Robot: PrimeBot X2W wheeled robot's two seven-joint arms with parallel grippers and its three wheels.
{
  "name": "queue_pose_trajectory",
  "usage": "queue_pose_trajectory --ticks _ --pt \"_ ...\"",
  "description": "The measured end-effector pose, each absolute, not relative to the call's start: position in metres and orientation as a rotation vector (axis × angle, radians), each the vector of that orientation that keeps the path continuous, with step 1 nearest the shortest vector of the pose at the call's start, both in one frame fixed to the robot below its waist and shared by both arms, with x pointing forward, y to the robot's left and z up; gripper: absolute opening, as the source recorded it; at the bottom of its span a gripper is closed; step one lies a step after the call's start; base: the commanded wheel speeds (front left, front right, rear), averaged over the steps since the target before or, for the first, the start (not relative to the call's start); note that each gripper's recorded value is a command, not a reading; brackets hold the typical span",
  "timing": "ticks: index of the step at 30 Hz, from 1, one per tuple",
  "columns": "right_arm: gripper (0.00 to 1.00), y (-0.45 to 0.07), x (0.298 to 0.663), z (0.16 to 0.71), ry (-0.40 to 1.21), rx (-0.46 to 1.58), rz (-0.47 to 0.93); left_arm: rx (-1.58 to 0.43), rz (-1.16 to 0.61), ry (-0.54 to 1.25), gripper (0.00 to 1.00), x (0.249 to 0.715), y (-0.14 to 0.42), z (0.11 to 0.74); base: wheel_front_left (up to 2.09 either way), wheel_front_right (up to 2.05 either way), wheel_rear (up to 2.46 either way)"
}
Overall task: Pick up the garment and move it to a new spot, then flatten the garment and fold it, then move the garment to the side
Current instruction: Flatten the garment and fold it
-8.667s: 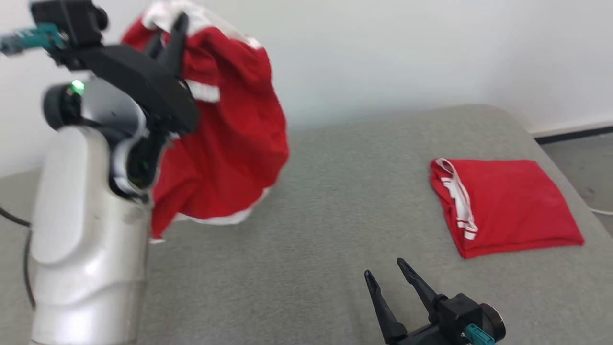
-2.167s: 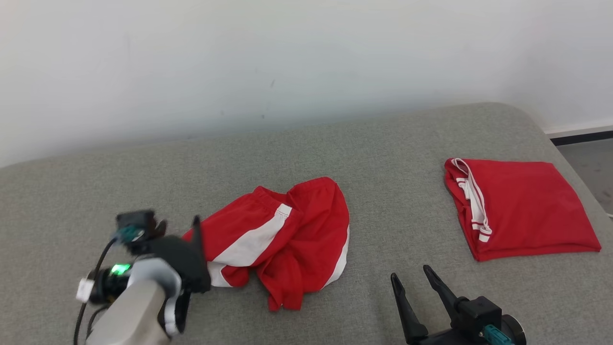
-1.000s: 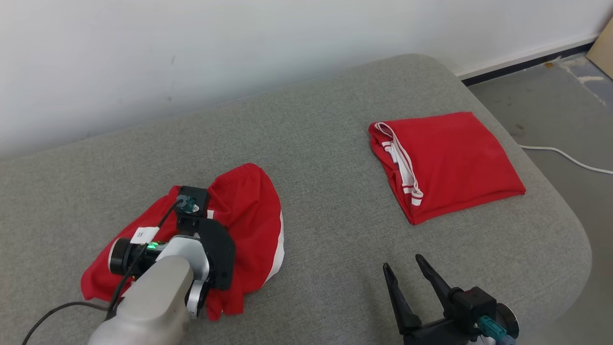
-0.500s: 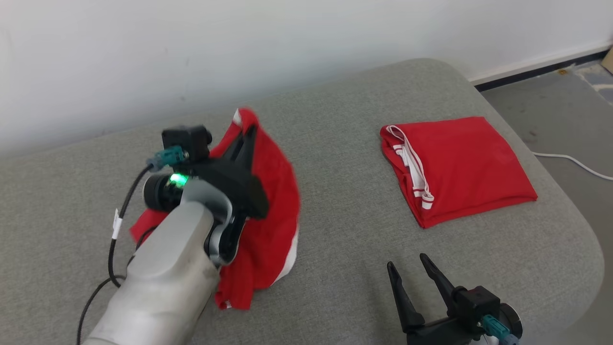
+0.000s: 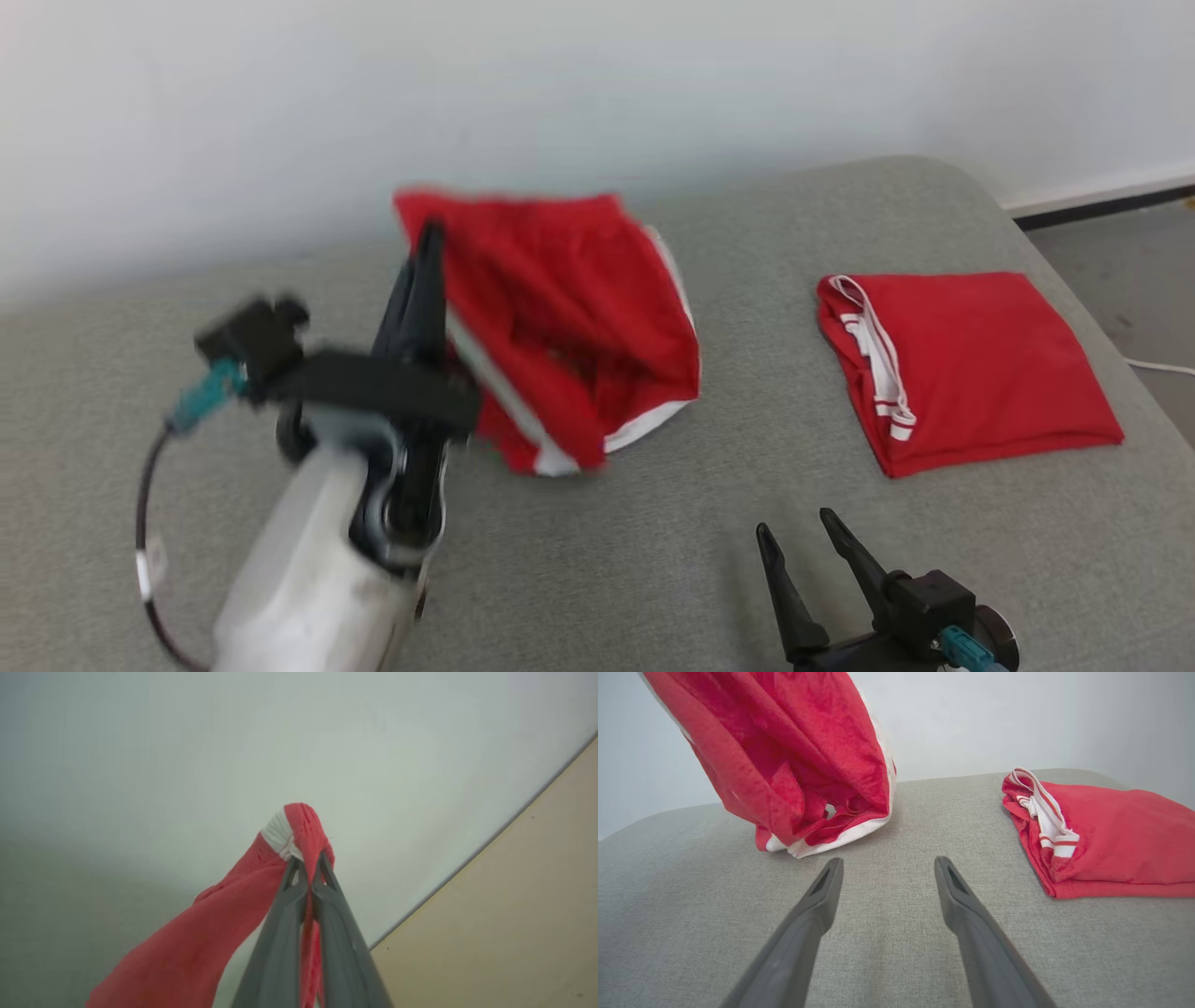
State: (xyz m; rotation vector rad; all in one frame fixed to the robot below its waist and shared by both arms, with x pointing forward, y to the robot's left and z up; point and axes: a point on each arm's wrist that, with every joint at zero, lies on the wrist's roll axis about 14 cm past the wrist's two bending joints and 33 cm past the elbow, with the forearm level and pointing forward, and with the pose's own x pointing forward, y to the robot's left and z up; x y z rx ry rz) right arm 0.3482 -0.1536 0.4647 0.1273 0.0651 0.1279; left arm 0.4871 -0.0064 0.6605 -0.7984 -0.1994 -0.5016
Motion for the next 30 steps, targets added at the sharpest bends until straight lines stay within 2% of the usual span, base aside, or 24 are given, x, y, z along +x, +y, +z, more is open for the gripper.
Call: queue_pose_trajectory --ticks 8,12,13,14,18,24,30 --pt "1.0 -0.134 0.353 0.467 0.061 0.133 0.189 -0.573 -0.14 0.059 0.0 0.461 0.094 0.514 0.0 0.0 0.0" --pt "1.0 -0.131 0.354 0.466 0.063 0.132 0.199 -0.447 -0.07 0.187 0.0 0.442 0.116 0.463 0.0 0.0 0.0" --pt "1.0 -0.13 0.354 0.466 0.063 0.13 0.2 -0.43 -0.065 0.226 0.75 0.44 0.118 0.455 0.0 0.0 0.0" --pt "1.0 -0.131 0.354 0.466 0.063 0.13 0.199 -0.413 -0.063 0.274 1.0 0.436 0.117 0.444 0.0 0.0 0.0" --pt "1.0 -0.135 0.353 0.467 0.059 0.129 0.188 -0.351 -0.076 0.382 1.0 0.429 0.115 0.425 0.0 0.0 0.0" --pt "1.0 -0.14 0.349 0.467 0.06 0.127 0.17 -0.282 -0.119 0.28 1.0 0.462 0.116 0.475 0.0 0.0 0.0" --pt "1.0 -0.144 0.343 0.464 0.065 0.127 0.156 -0.244 -0.245 0.415 1.0 0.476 0.078 0.487 0.0 0.0 0.0"
